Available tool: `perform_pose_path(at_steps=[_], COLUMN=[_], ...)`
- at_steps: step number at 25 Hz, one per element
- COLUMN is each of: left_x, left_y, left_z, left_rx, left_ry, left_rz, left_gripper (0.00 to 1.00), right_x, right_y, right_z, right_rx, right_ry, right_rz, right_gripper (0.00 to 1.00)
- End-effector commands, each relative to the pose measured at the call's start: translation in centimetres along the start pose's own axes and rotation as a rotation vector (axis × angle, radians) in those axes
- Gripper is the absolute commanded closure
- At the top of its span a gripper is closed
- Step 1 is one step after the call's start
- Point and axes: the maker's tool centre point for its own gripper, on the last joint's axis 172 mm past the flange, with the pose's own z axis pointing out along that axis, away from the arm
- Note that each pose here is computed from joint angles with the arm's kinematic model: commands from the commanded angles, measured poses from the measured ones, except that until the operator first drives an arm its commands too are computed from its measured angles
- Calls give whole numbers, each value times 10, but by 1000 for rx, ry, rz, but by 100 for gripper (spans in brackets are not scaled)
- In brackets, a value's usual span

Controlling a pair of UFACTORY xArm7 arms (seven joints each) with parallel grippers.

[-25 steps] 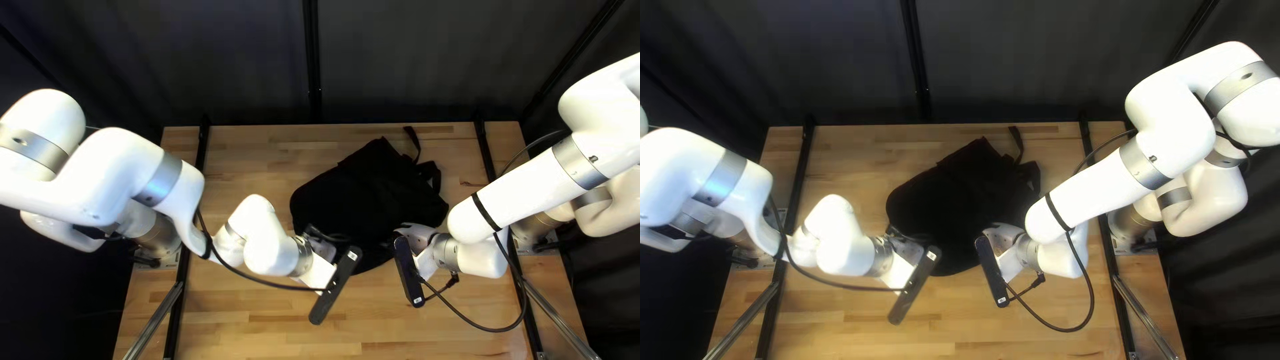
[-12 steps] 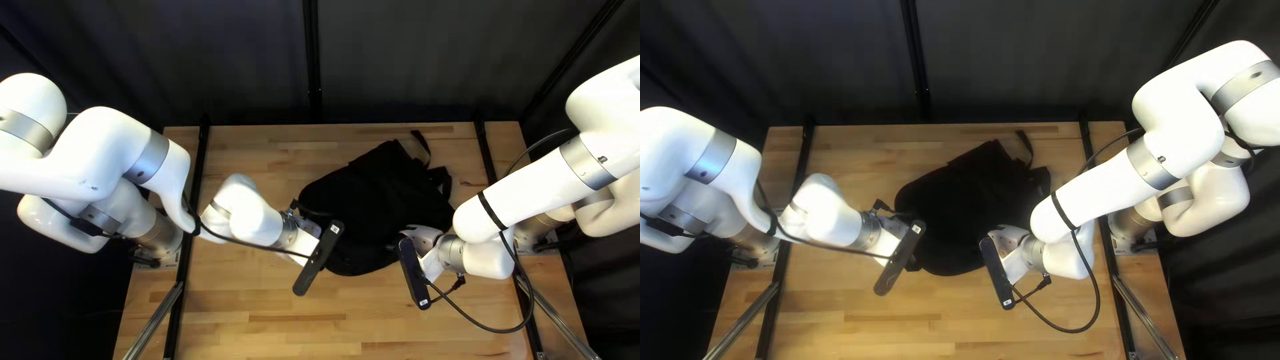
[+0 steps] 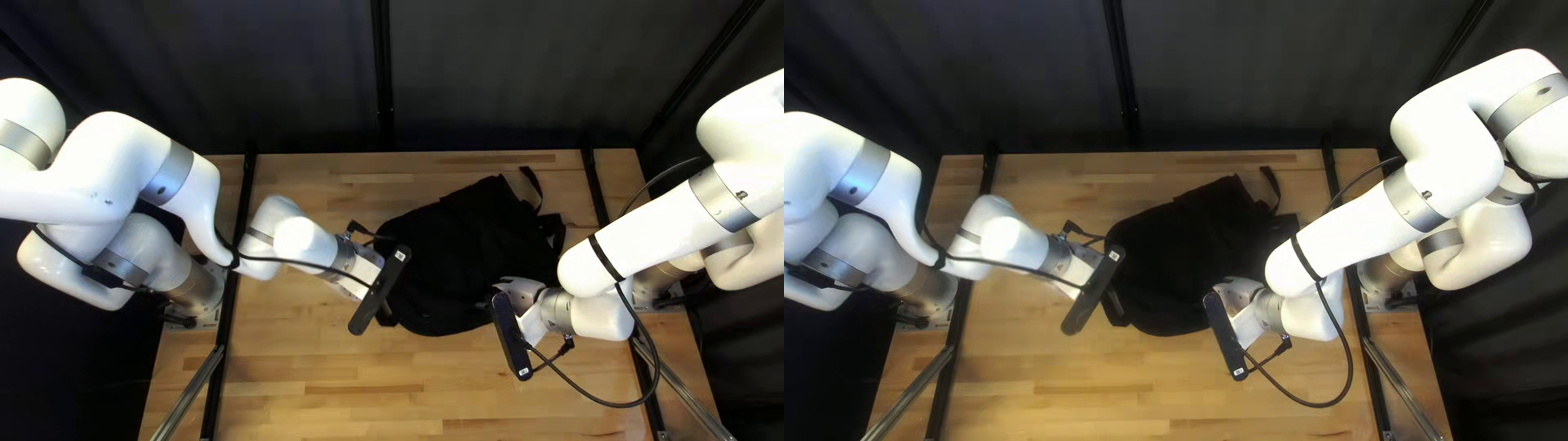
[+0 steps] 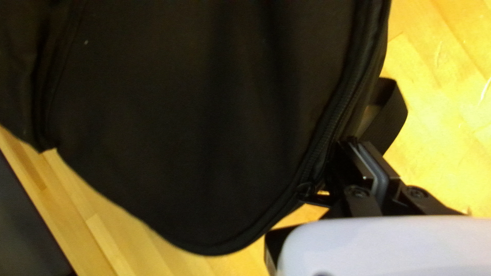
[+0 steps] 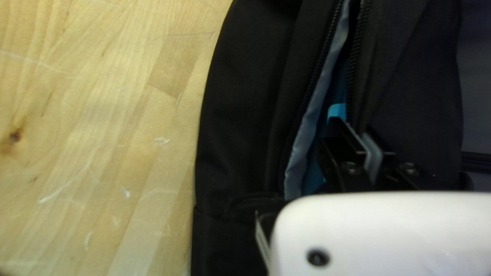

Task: Remove a lunch box from a kids backpack

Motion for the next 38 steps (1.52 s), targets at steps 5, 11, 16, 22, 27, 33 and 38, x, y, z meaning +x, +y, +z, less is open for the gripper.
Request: perform_pose_path(at_steps=[5, 11, 16, 22, 27, 33, 38], left_x=[6, 25, 47, 92, 120, 128, 131], left_y=[19, 49, 73, 100, 109, 104, 98], left_z=[-3, -12, -7, -4, -1, -3, 1], left_rx=[-12, -28, -36, -38, -30, 10, 54], left_ry=[-9, -20, -16, 3, 21, 36, 38], left_rz=[-9, 0, 17, 71, 125, 169, 191], left_gripper=[100, 100, 100, 100, 100, 100, 100], right_x=[12, -20, -65, -85, -51, 2, 31], right_y=[-1, -18, -26, -22, -36, -67, -85], right_z=[-41, -54, -44, -59, -63, -63, -58], right_rx=[22, 56, 72, 68, 44, -31, -82], right_ry=[-149, -243, -308, -355, -359, -313, -258], right_rz=[39, 37, 46, 60, 92, 149, 157], right_gripper=[0, 0, 0, 0, 0, 0, 0])
